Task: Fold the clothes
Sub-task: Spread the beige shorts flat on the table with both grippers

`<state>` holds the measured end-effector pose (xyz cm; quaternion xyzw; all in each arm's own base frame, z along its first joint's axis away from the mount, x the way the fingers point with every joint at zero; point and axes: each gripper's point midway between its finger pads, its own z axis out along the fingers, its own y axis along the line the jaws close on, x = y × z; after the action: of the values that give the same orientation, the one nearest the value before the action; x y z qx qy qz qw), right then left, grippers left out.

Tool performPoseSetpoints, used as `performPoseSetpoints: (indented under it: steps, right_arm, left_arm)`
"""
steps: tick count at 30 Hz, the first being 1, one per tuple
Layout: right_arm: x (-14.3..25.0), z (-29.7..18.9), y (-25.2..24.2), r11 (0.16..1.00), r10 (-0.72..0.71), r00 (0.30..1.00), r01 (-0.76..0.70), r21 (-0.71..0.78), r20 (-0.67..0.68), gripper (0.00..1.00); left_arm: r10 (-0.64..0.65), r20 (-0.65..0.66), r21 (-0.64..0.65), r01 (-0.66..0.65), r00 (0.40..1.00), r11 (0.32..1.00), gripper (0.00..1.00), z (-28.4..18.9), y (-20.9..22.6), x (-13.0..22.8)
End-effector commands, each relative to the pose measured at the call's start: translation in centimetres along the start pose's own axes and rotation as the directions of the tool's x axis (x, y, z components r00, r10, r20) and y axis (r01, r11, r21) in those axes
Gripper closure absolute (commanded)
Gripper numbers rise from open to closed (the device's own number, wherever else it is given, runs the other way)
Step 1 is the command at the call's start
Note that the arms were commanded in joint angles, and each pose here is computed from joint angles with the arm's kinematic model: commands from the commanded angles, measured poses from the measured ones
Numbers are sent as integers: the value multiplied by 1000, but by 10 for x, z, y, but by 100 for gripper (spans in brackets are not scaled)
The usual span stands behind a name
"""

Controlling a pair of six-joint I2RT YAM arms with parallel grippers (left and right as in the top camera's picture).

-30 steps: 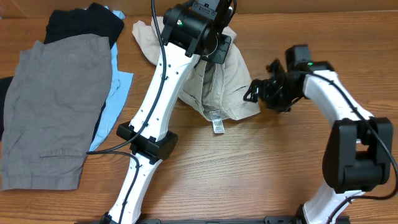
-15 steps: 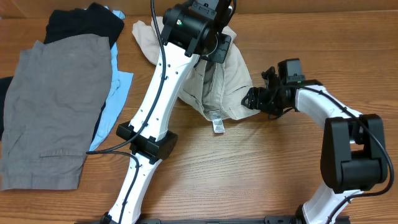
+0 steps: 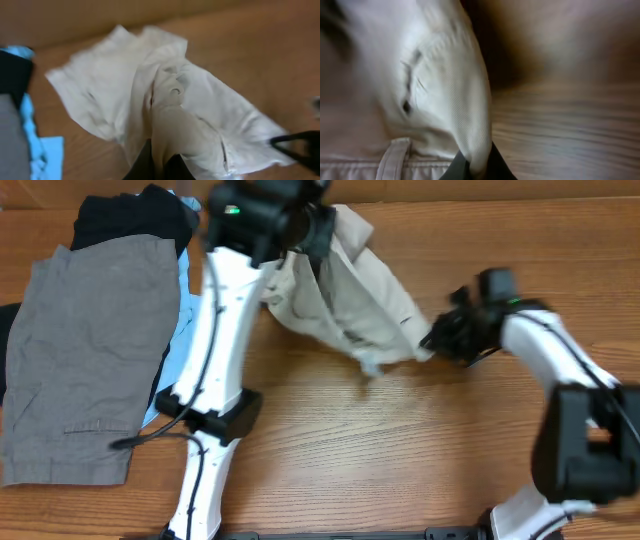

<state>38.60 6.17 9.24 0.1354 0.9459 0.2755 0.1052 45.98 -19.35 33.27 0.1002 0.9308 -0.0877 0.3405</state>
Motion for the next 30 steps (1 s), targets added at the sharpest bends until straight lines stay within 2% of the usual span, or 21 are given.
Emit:
performPoseSetpoints:
  steps: [1, 5, 6, 8, 14, 17, 21, 23, 25, 27, 30]
  right_arm:
    - [-46, -119, 34, 997, -63, 959, 74, -27, 277, 96]
    - [-53, -220, 51, 995, -87, 897, 95, 4, 432, 96]
    - [-48, -261, 60, 995, -99, 866, 102, 22, 491, 96]
    - [-38, -299, 70, 993, -119, 833, 112, 46, 540, 96]
    - [-2, -371, 68, 983, -111, 763, -10, 184, 636, 96]
    - [16, -397, 61, 970, -84, 728, -96, 223, 681, 96]
    - [36, -429, 62, 963, -74, 648, -151, 223, 758, 96]
    - [55, -444, 68, 961, -86, 596, -163, 225, 798, 96]
    - [64, -449, 74, 961, -100, 576, -154, 228, 811, 96]
    - [75, -452, 79, 962, -112, 561, -146, 231, 820, 96]
    - [84, -450, 81, 962, -114, 560, -146, 233, 821, 95]
  left_arm:
    - [-63, 287, -24, 73, 956, 997, 96, -108, 30, -43]
    - [-80, 420, -18, 96, 904, 995, 96, -159, 41, -58]
    - [-82, 483, -21, 105, 872, 994, 96, -185, 43, -64]
    - [-84, 543, -23, 115, 835, 993, 96, -211, 46, -68]
    - [-92, 664, -25, 145, 742, 989, 96, -283, 53, -63]
    - [-94, 691, -40, 168, 716, 985, 96, -310, 60, -50]
    - [-123, 680, -23, 189, 723, 982, 96, -328, 62, -28]
    - [-146, 624, -30, 210, 768, 977, 96, -321, 64, -8]
    - [-159, 558, -59, 230, 814, 971, 96, -309, 69, 9]
    - [-134, 521, -71, 199, 843, 977, 96, -298, 66, 10]
    - [-198, 481, -79, 267, 854, 961, 96, -283, 71, 13]
